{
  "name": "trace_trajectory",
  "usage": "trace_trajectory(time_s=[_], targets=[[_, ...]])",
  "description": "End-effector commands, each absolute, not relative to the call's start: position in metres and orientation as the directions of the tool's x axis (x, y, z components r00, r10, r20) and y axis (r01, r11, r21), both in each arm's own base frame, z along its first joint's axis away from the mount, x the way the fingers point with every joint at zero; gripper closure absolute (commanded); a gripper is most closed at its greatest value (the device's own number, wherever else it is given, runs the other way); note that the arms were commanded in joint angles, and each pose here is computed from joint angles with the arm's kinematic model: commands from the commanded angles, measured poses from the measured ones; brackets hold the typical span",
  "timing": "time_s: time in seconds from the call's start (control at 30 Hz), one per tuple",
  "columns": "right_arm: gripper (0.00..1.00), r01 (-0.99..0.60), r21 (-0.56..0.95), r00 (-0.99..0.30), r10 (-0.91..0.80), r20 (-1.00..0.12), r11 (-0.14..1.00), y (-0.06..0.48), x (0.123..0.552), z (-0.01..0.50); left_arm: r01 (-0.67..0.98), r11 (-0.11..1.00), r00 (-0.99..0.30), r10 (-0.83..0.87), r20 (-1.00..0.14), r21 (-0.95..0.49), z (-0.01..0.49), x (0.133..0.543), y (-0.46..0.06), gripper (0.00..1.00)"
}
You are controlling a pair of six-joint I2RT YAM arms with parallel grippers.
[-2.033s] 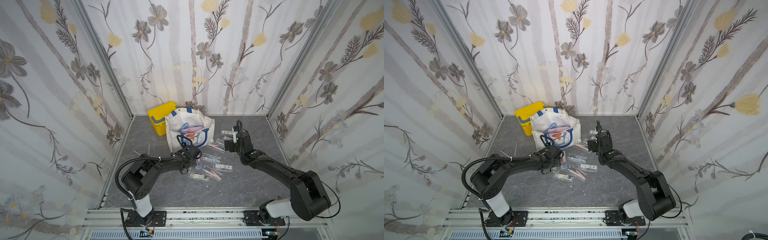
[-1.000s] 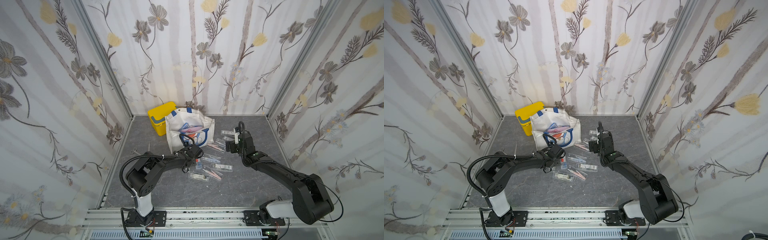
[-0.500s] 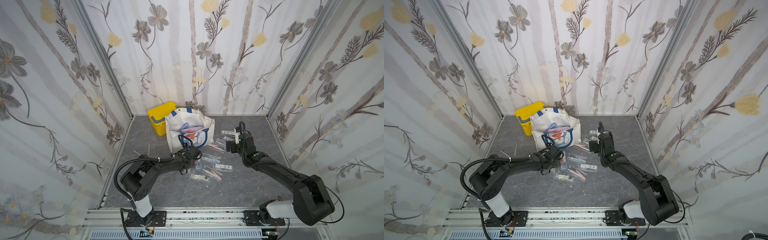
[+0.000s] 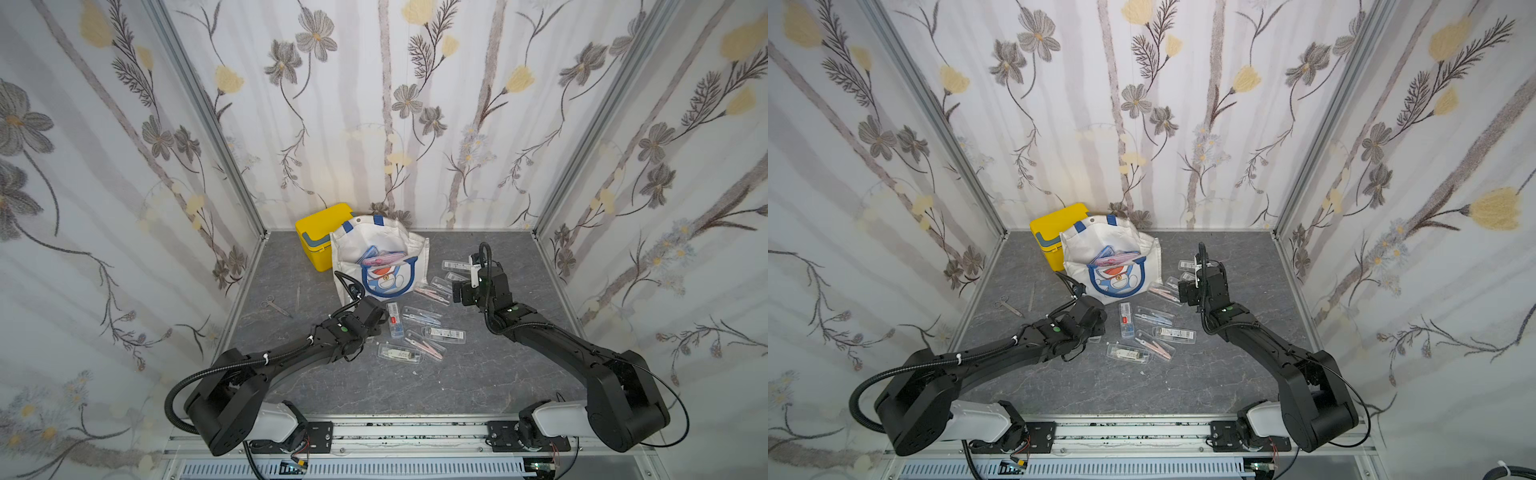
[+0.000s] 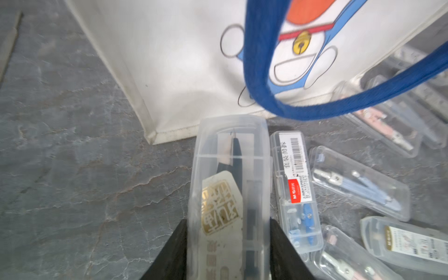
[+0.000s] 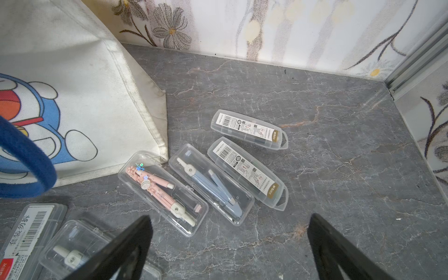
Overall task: Put the compass set into the canvas bag
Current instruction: Pick up the compass set at the center of the board, then place the compass set in the canvas bag.
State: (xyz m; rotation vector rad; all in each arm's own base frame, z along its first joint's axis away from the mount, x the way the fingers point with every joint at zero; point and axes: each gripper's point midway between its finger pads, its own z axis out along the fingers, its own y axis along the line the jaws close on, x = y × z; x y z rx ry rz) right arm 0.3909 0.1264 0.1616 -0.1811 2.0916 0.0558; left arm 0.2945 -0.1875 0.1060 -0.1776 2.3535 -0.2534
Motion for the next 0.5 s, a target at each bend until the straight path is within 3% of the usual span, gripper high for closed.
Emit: trace_trajectory(time_s=[0.0, 0.3, 0.47], targets=[[0.01, -0.151, -0.009, -0.452, -0.077, -0.888, 0.988, 0.129, 0.397, 0.176, -0.084, 0.953, -0.609, -0.280, -0.742, -0.291, 0.137, 0.297, -0.173, 0.55], [0.00, -0.150, -0.003, -0.455, -0.072, -0.887, 0.989, 0.131, 0.399, 0.174, -0.106, 0.929, -0.430, -0.364, -0.826, -0.354, 0.212, 0.286, -0.136, 0.56], [0.00, -0.151, -0.004, -0.463, -0.074, -0.883, 0.989, 0.131, 0.399, 0.171, -0.093, 0.954, -0.378, -0.299, -0.876, -0.286, 0.250, 0.298, -0.130, 0.56]])
